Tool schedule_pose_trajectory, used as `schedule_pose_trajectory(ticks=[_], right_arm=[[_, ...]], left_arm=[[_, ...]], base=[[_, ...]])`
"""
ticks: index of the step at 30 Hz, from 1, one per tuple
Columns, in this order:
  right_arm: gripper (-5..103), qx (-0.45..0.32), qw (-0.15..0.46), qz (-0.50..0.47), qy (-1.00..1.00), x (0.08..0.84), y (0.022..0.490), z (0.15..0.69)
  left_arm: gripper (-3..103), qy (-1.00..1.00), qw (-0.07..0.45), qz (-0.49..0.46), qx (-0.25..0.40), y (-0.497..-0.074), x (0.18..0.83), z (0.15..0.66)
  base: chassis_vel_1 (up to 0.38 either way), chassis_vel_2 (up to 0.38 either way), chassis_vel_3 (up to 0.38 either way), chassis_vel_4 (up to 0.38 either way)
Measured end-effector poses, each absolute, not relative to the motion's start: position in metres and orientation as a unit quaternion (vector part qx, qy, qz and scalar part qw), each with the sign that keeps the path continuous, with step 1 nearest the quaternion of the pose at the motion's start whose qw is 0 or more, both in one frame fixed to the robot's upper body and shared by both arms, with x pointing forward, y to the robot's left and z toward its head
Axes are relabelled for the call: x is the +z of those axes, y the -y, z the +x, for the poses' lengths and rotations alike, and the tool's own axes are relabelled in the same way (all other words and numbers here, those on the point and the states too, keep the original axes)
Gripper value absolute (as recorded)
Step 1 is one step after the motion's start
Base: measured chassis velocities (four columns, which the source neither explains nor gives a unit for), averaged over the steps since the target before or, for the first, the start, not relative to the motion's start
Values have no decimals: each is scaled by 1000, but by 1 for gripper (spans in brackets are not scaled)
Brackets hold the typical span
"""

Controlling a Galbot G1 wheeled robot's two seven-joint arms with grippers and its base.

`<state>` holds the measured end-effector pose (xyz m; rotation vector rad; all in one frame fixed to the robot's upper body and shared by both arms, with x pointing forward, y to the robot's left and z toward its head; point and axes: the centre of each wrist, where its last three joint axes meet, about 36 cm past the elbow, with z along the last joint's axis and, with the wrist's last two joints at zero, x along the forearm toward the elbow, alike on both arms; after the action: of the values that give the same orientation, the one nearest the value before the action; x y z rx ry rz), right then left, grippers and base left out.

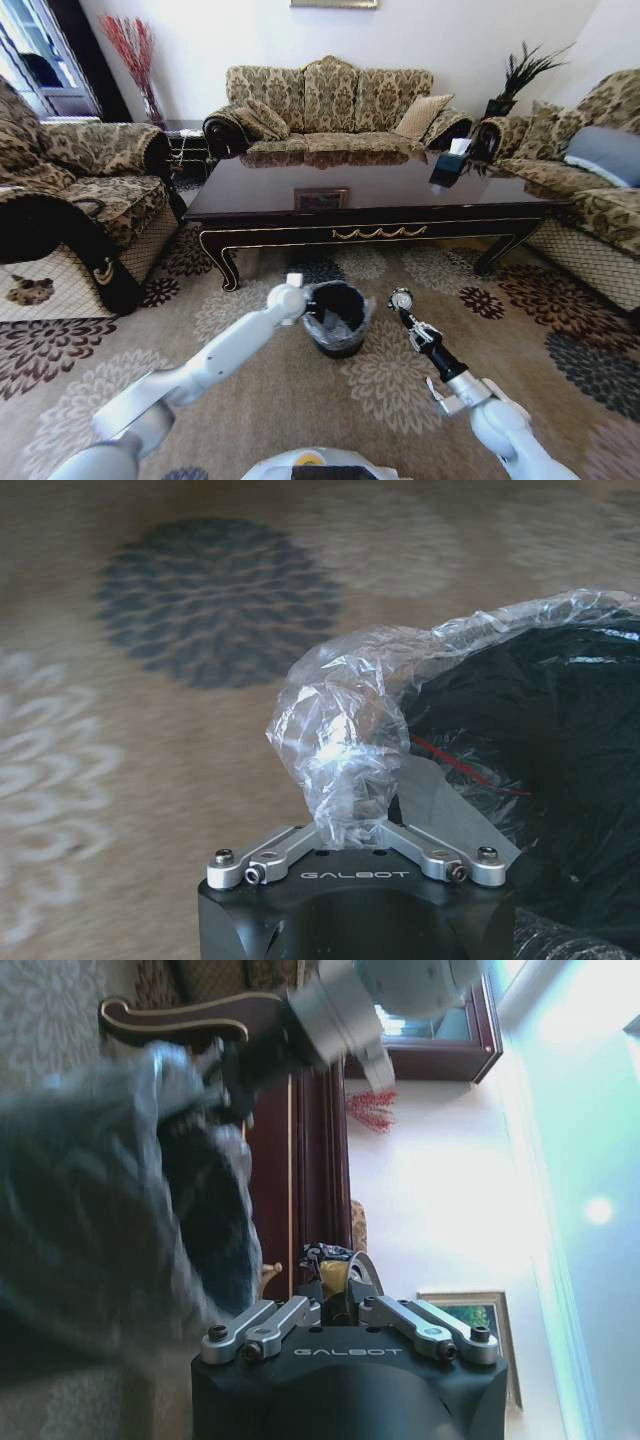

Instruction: Move to the front of the table and pick up the trash from the floor, then place it into the trash bin.

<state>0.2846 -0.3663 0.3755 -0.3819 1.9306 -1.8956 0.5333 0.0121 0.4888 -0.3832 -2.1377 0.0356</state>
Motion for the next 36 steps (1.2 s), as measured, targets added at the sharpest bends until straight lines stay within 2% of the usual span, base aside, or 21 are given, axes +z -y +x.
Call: schedule_pose_trajectory(ticks=[2,5,8,16,17,19,20,23,26,28,32,34,36], right_arm=[[12,-678,205,-139,-692,376,364,284],[12,-672,216,-164,-689,372,350,278],[12,-669,220,-172,-688,370,345,277],[12,-666,224,-179,-689,368,343,278],[9,-664,225,-178,-690,367,343,279],[13,-661,225,-178,-693,367,342,281],[23,-657,227,-180,-697,365,341,282],[28,-651,229,-181,-700,363,340,283],[45,-647,230,-180,-704,361,336,283],[45,-646,231,-180,-705,361,336,283],[66,-636,230,-170,-716,360,335,283],[66,-633,229,-166,-720,360,335,283],[78,-586,203,-124,-774,362,339,286]], left_arm=[[0,870,465,-161,13,-6,490,532],[0,866,463,-190,4,24,496,516],[0,865,461,-197,1,27,497,510],[0,866,467,-177,-5,-4,486,507],[0,867,467,-176,-5,-7,486,507],[0,867,467,-175,-4,-11,487,506],[0,867,467,-174,-3,-15,487,505],[0,867,468,-172,0,-17,487,505],[0,867,468,-170,9,-19,488,507],[0,867,468,-169,10,-19,488,507],[0,868,471,-160,13,-30,485,509],[0,868,472,-157,14,-33,484,509],[0,869,475,-136,15,-55,476,509]], base=[[0,0,0,0],[0,0,0,0],[0,0,0,0],[0,0,0,0],[0,0,0,0],[0,0,0,0],[0,0,0,0],[0,0,0,0],[0,0,0,0],[0,0,0,0],[0,0,0,0],[0,0,0,0],[0,0,0,0]])
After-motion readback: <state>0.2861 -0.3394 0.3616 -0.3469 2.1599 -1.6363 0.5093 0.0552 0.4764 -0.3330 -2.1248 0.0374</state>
